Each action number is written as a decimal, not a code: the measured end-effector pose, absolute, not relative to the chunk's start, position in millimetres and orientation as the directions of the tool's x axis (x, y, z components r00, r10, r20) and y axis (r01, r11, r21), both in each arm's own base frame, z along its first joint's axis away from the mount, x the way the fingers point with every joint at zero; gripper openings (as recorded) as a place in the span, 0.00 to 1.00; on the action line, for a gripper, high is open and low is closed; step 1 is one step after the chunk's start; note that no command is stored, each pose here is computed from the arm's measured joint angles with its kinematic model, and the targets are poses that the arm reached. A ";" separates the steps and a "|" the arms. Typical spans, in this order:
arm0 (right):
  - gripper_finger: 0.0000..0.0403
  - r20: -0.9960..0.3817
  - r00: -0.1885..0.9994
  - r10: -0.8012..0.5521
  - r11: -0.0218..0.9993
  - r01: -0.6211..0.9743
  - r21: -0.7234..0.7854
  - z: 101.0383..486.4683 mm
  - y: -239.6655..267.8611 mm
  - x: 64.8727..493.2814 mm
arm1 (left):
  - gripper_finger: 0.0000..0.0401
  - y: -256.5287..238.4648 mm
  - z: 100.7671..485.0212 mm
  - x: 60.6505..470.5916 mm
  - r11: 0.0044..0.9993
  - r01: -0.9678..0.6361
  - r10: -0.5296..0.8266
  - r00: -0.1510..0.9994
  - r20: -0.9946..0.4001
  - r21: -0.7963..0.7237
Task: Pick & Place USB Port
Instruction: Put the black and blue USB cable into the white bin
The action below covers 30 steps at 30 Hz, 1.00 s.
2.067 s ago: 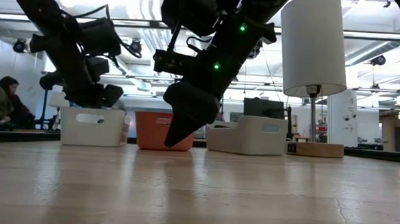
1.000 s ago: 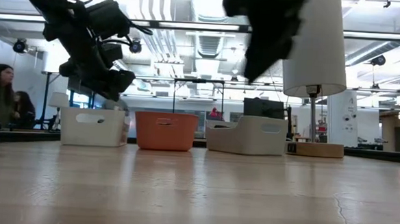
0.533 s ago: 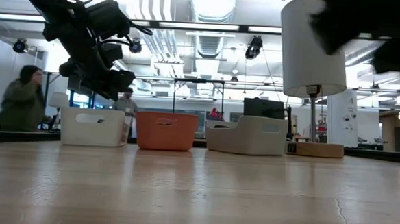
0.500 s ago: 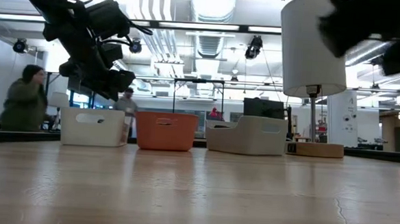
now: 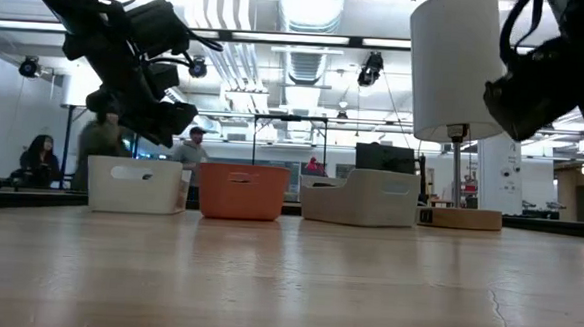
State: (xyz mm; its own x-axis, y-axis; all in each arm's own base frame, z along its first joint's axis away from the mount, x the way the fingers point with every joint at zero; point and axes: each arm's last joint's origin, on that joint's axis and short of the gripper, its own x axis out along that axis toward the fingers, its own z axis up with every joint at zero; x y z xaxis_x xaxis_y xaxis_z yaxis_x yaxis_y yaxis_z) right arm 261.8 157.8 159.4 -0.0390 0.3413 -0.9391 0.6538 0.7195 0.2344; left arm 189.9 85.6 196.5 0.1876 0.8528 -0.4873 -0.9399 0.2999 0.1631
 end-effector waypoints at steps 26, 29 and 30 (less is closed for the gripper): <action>0.06 -0.933 0.038 0.358 0.748 0.586 0.311 145.9 141.7 268.9 | 0.30 85.5 196.3 189.8 0.303 -0.937 0.853 0.187 -0.487 0.171; 0.04 -0.940 0.087 0.331 0.776 0.542 0.324 154.9 141.0 277.7 | 0.30 85.5 196.3 189.9 0.304 -0.937 0.853 0.188 -0.488 0.171; 0.04 -0.944 0.095 0.316 0.788 0.528 0.316 157.8 140.3 279.6 | 0.30 85.4 196.3 189.9 0.304 -0.937 0.853 0.188 -0.488 0.171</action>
